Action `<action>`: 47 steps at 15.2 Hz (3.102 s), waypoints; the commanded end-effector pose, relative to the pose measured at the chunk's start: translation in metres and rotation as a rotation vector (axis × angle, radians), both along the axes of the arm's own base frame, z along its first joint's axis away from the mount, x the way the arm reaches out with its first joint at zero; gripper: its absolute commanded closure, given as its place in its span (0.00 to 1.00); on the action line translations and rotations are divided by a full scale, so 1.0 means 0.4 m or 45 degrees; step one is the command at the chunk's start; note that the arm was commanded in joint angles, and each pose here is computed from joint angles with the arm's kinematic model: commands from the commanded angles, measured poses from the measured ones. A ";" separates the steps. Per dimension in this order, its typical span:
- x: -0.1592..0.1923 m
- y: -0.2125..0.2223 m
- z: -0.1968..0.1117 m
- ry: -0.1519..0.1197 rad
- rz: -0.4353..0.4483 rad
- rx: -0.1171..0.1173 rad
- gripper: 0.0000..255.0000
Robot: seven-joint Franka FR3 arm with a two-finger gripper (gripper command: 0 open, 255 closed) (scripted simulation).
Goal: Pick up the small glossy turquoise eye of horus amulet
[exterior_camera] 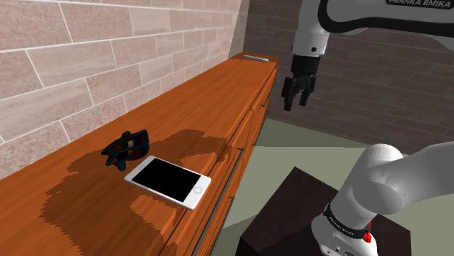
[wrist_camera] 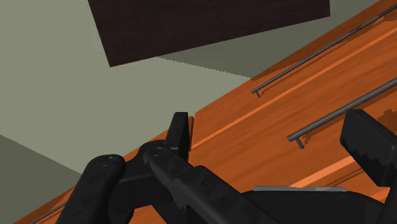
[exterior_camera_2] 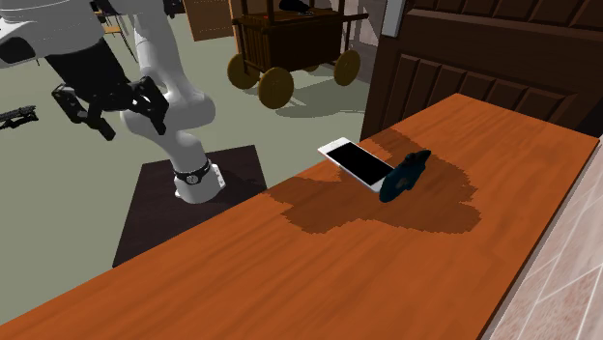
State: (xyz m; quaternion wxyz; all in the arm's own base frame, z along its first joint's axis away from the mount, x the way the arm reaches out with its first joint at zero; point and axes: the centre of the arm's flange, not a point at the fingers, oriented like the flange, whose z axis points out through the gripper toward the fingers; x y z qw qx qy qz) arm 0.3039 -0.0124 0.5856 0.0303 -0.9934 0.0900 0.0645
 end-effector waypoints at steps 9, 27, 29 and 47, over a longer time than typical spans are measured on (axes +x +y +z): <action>-0.020 0.262 0.011 -0.026 -0.273 -0.024 0.00; 0.137 0.827 0.020 -0.084 -0.888 -0.079 0.00; 0.171 0.884 0.020 -0.090 -0.957 -0.085 0.00; 0.453 1.194 -0.047 -0.131 -1.393 -0.125 0.00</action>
